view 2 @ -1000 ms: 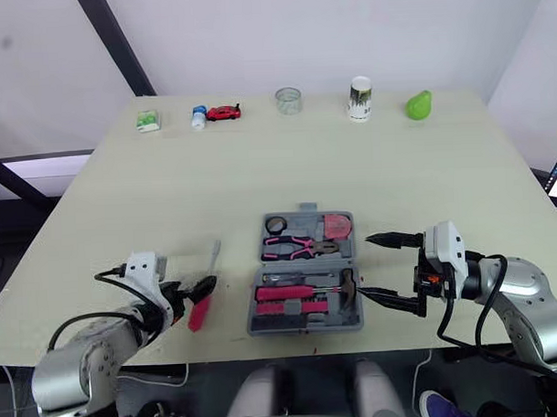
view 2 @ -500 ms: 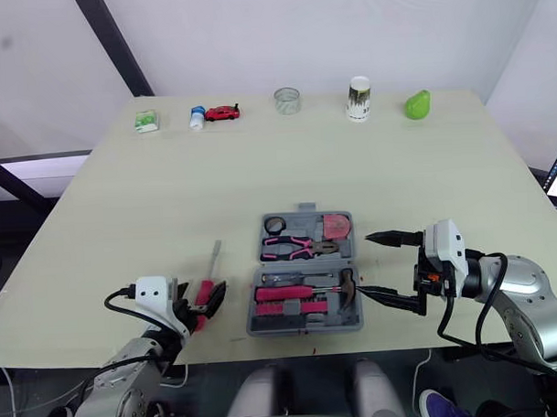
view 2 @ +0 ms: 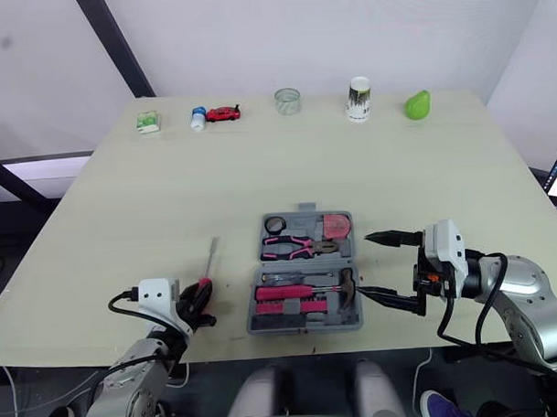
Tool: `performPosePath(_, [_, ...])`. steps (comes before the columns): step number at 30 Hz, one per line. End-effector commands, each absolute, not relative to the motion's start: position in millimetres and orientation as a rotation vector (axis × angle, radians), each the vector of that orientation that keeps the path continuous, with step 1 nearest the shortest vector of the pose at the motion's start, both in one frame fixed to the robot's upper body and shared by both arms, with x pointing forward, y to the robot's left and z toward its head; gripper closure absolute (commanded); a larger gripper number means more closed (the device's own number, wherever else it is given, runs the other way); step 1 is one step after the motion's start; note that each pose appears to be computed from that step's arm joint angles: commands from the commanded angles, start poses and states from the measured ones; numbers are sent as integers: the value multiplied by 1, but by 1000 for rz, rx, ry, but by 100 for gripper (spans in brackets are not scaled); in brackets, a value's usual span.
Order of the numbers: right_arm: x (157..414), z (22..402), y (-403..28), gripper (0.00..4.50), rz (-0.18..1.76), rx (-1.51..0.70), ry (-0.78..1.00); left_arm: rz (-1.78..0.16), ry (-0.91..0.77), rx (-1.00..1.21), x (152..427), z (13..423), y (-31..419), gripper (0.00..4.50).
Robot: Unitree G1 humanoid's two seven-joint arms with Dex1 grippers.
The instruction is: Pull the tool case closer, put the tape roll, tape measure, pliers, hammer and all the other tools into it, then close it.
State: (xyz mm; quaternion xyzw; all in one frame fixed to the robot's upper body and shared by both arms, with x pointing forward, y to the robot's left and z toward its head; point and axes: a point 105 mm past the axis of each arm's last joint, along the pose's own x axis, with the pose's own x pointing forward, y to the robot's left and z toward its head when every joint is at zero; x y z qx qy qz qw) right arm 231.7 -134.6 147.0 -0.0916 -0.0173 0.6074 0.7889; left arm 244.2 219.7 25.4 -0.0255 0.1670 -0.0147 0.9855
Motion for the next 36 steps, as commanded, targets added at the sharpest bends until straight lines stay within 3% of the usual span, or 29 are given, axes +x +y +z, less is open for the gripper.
performPosePath(1, [230, 158, -135, 0, 1302, -213, -85, -14, 355, -27, 242, 20, 223, 391])
performPosePath(10, [230, 158, -135, 0, 1314, -212, -84, -142, 320, 108, 242, 47, 235, 391])
performPosePath(24, [231, 155, -136, 0, 1322, -209, -93, -822, 329, 345, 255, 123, 213, 391])
performPosePath(36, [222, 149, -149, 0, 1248, -207, -70, -1374, 359, 486, 245, 132, 149, 391])
